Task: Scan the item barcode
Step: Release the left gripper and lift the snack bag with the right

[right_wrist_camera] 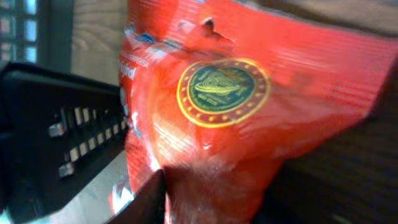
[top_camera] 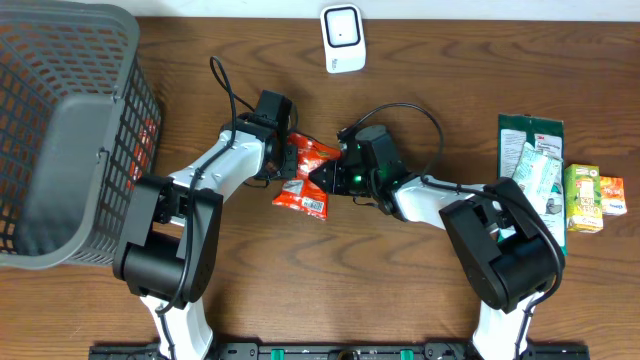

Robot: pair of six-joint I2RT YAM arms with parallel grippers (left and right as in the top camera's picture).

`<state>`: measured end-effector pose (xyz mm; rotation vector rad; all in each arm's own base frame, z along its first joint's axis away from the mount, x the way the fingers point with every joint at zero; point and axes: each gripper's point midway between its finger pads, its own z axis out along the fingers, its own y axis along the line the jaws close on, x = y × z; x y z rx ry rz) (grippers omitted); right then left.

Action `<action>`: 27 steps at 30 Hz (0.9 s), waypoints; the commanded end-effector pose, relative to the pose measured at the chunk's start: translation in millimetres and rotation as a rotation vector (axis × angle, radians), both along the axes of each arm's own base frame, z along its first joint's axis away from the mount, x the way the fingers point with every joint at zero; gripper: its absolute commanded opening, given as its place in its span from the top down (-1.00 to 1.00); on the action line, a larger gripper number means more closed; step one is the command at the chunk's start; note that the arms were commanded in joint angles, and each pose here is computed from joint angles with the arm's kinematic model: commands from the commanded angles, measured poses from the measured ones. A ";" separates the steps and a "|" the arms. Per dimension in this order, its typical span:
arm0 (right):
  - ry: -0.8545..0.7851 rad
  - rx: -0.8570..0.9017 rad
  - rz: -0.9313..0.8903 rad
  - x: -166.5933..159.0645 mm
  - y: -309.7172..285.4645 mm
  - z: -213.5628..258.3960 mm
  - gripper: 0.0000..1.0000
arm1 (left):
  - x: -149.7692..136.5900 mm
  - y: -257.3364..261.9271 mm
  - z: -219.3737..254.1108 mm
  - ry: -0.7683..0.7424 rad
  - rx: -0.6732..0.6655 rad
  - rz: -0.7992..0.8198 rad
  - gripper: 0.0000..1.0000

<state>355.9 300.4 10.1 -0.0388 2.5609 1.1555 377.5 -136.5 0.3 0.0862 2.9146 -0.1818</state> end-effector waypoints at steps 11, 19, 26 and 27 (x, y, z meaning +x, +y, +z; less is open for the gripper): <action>-0.199 -0.116 0.061 6.9 -16.6 24.3 0.93 | 27.8 8.7 104.3 -0.227 -0.076 0.033 0.29; -0.452 -0.174 0.132 9.2 -38.5 114.8 0.98 | 17.5 27.4 189.9 -0.412 -0.122 0.071 0.26; -0.630 -0.470 0.166 21.0 -73.8 202.8 0.98 | 3.5 52.6 230.4 -0.481 -0.155 0.174 0.20; -0.647 -0.491 0.183 22.4 -74.5 215.6 0.98 | 1.9 56.2 231.7 -0.476 -0.158 0.195 0.20</action>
